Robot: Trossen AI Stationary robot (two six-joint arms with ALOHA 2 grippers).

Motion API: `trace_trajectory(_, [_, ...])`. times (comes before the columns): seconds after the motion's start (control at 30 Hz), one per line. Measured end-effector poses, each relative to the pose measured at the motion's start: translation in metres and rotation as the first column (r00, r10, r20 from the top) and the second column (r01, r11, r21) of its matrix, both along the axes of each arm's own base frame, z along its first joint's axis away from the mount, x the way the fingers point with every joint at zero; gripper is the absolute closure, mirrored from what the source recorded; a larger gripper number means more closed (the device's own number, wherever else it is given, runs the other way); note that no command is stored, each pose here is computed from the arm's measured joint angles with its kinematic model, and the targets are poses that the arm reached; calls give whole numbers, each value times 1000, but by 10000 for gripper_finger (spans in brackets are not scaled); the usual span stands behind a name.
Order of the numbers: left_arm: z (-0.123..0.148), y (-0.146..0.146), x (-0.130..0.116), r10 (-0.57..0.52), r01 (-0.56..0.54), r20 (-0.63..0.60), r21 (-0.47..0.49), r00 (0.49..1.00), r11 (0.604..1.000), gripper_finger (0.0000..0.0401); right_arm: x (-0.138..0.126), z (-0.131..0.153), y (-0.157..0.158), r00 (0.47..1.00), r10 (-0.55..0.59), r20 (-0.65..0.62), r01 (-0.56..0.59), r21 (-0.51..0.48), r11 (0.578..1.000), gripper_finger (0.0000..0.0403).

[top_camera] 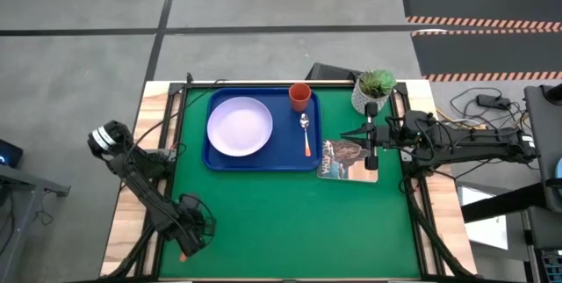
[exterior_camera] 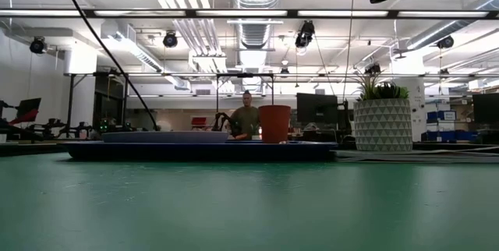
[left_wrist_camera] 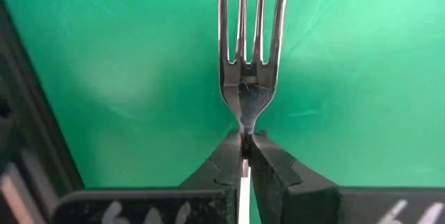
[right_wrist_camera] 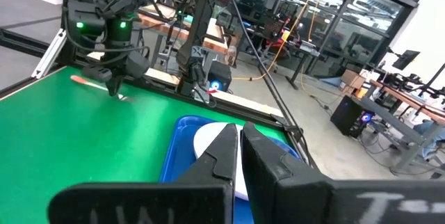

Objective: Pick and place plate/cup/fork/spoon on tray
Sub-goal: Put the orange fork on the blue serving tray to the left of the orange spoon

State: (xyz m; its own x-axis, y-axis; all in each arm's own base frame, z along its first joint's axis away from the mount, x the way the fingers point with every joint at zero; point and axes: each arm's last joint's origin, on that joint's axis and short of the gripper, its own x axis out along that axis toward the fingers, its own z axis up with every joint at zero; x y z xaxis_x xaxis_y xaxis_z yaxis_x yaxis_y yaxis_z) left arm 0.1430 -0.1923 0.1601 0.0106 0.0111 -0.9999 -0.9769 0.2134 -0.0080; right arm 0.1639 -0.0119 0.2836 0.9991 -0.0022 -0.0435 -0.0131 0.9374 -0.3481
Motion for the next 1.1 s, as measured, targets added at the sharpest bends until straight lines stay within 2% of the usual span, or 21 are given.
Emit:
trace_trajectory(0.1, [10,0,1,-8,7,39,25,999,1000,399,0,0,0,1000,0,0,0,0,1000,394])
trace_trajectory(0.23, [25,1,6,-98,87,158,79,982,993,400,0,0,0,1000,0,0,0,0,1000,394])
trace_trajectory(0.3, [33,2,13,-149,117,247,140,957,983,400,0,0,0,1000,0,0,0,1,1000,394])
trace_trajectory(0.4, [49,4,29,-256,155,375,279,891,948,400,0,0,0,1000,-1,2,0,4,1000,394])
trace_trajectory(0.5, [65,11,48,-368,174,427,428,826,887,400,0,1,0,1000,-1,9,0,4,1000,394])
trace_trajectory(0.67, [88,38,86,-544,251,337,623,768,741,401,0,2,0,1000,-1,20,1,6,1000,394])
trace_trajectory(0.9, [106,81,137,-686,284,250,775,683,565,401,1,3,0,999,-1,37,0,5,1000,394])
trace_trajectory(1.0, [109,96,148,-709,280,217,811,671,514,401,1,4,0,999,-1,43,1,4,1000,394])
trace_trajectory(1.1, [110,107,154,-703,259,188,840,686,477,401,1,4,0,999,-1,44,0,12,1000,394])
